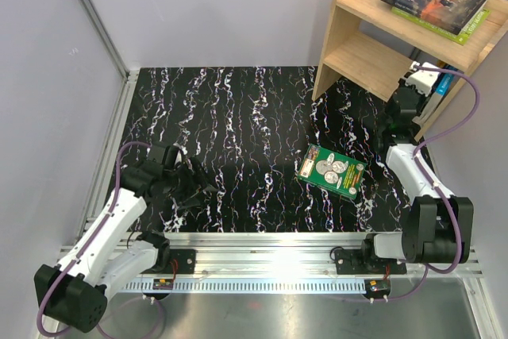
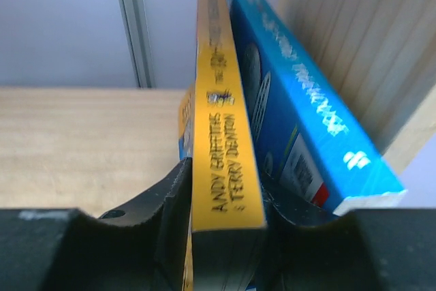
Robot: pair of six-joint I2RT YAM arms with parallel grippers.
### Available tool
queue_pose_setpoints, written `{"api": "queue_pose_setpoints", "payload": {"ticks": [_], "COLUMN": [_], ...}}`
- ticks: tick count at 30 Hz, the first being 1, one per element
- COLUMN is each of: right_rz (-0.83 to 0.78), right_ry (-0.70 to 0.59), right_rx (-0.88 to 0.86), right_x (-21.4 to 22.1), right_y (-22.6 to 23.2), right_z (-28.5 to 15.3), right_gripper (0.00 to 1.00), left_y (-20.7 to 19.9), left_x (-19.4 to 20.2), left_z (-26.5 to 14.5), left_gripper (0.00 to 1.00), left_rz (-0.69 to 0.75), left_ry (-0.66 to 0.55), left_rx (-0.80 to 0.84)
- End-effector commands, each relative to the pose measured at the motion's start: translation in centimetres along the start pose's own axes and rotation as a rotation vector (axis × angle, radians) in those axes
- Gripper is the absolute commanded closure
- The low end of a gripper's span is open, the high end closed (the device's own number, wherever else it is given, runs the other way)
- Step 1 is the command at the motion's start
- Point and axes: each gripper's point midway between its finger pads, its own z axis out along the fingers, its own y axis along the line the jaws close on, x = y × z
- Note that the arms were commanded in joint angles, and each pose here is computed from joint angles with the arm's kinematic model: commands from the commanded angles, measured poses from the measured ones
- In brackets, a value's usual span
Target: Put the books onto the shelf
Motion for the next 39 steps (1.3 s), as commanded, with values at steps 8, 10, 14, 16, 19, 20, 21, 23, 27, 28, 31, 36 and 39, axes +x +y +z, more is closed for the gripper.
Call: {"api": "queue_pose_setpoints", "payload": {"ticks": [8, 10, 14, 16, 19, 20, 21, 23, 27, 28, 31, 36, 39], "right_rz": [0.03, 0.036, 0.064, 0.084, 0.112, 0.133, 0.14, 0.157, 0.181, 0.179, 0.175, 0.188, 0.263], "right_ry": [0.046, 0.059, 0.09, 0.11, 0.143, 0.15, 0.156, 0.193, 0.243, 0.264, 0.301, 0.352, 0.479], "right_rx": [0.013, 0.005, -0.046, -0.071, -0.102, -0.113, -0.13, -0.15, -0.194, -0.207, -0.265, -0.401, -0.467], "right_x": [-0.5, -0.4, -0.2, -0.1, 0.3, 0.3, 0.4, 1.1, 1.8, 2.3, 2.5, 1.7, 2.9], "right_y": [-1.3, -1.4, -0.9, -0.7, -0.5, -0.3, -0.2, 0.0, 0.1, 0.2, 0.4, 2.6, 3.6], "right_z": [-1.0, -1.3, -2.0, -2.5, -3.3, -3.5, -3.8, -4.4, -6.0, -6.5, -8.4, -13.9, -17.1], "right_gripper": [0.56, 0.55, 0.54, 0.53, 0.52, 0.51, 0.5, 0.49, 0.48, 0.48, 0.48, 0.47, 0.45], "left_y": [-1.7, -1.6, -1.6, -1.7, -1.8, -1.9, -1.9, -2.0, -2.2, -2.3, -2.3, -2.3, -2.5], "left_x": [-1.6, -1.6, -1.5, -1.7, -1.7, -1.8, -1.7, -1.8, -1.8, -1.9, -2.0, -2.2, -2.5], "left_z": [-0.7, -0.7, -0.7, -0.8, -0.8, -0.8, -0.7, -0.7, -0.7, -0.7, -0.6, -0.1, 0.4], "left_gripper": [0.24, 0.24, 0.24, 0.24, 0.24, 0.24, 0.24, 0.24, 0.24, 0.24, 0.23, 0.23, 0.22], "left_rz": [0.032, 0.03, 0.032, 0.03, 0.032, 0.028, 0.027, 0.026, 0.023, 0.021, 0.019, 0.019, 0.008], "left_ry": [-0.059, -0.058, -0.059, -0.063, -0.064, -0.065, -0.062, -0.063, -0.063, -0.066, -0.065, -0.064, -0.062], "left_rx": [0.044, 0.043, 0.044, 0.045, 0.047, 0.049, 0.051, 0.055, 0.061, 0.063, 0.06, 0.055, 0.061]}}
